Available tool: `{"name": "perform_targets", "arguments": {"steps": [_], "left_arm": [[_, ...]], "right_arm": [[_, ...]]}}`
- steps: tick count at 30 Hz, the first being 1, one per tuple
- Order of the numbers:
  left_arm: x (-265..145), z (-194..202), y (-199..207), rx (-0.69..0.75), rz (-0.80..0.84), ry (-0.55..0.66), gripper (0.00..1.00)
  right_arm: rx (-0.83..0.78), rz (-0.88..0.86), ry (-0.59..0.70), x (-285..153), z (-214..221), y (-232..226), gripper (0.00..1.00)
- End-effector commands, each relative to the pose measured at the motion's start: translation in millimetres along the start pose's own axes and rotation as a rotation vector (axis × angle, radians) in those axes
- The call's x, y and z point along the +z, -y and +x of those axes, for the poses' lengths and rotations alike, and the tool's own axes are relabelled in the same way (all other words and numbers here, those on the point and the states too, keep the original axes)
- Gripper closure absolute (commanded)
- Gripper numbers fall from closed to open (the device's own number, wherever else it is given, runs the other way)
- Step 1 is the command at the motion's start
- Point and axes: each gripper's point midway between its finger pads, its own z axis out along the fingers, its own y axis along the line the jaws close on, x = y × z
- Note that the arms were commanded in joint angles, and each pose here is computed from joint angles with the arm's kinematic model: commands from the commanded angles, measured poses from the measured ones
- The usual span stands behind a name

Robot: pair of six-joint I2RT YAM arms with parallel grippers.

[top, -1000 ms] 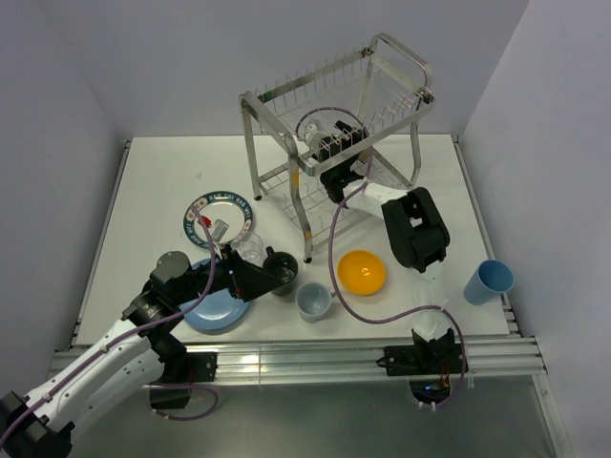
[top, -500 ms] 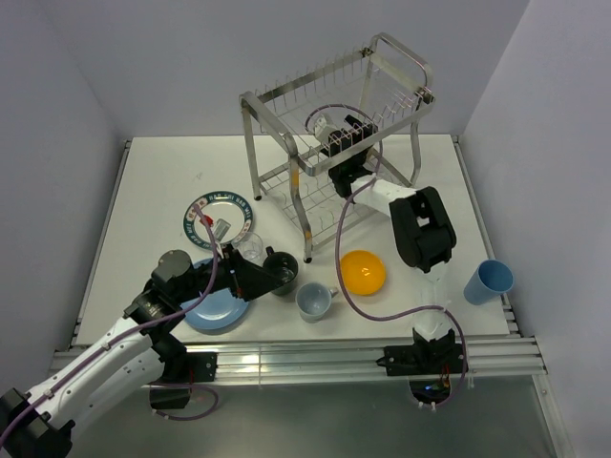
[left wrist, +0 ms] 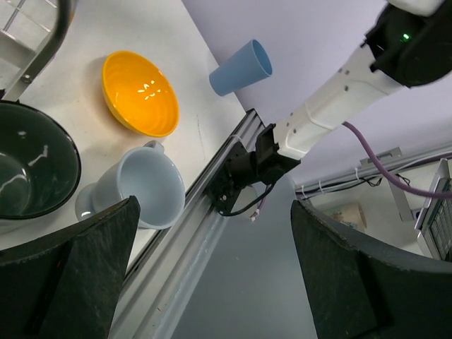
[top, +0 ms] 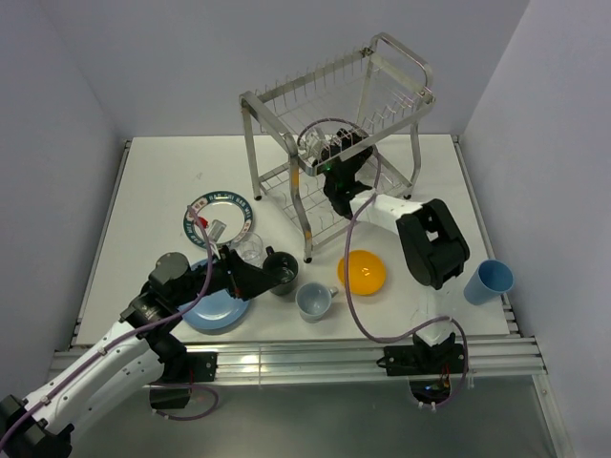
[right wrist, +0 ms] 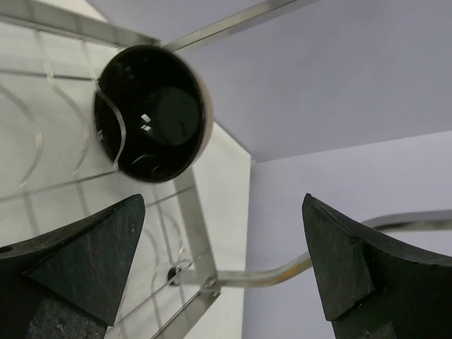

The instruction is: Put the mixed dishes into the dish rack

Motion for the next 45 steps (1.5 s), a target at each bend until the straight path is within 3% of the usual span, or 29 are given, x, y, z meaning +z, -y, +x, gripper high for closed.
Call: {"name": "perform_targets", "arguments": {"steps": [1, 15, 23, 30, 38, 45], "left_arm": [[-1.9, -0.9, -2.2, -0.013, -0.015, 0.018, 0.06], [-11.1, -0.2, 4.7, -0.025, -0.008, 0.026, 0.06], [-12.5, 0.2, 0.2, -0.040, -0.043, 0.023, 0.06], [-9.3, 3.5, -6.8, -0.076, -0.091, -0.011, 0.07], [-11.0, 1.3, -10.8, -0.069, -0.132, -0.009, 0.07], [-7.5, 1.6, -15.8, -0.079, -0.162, -0.028, 0.07]], "right_arm": [[0.126, 0.033, 0.052, -29.3, -15.6, 19.6, 0.00], [0.101, -0.045, -0.017, -94.8, 37.6, -16.6, 0.00], [0.199, -0.008, -0.086, -127.5, 56.1, 6.6, 0.01], [0.183, 0.001, -0.176, -160.2, 89.8, 0.2, 0.01], [0.347, -0.059, -0.302, -197.2, 108.5, 9.8, 0.01], [0.719, -0.154, -0.491, -247.8, 124.9, 9.7, 0.01]]}}
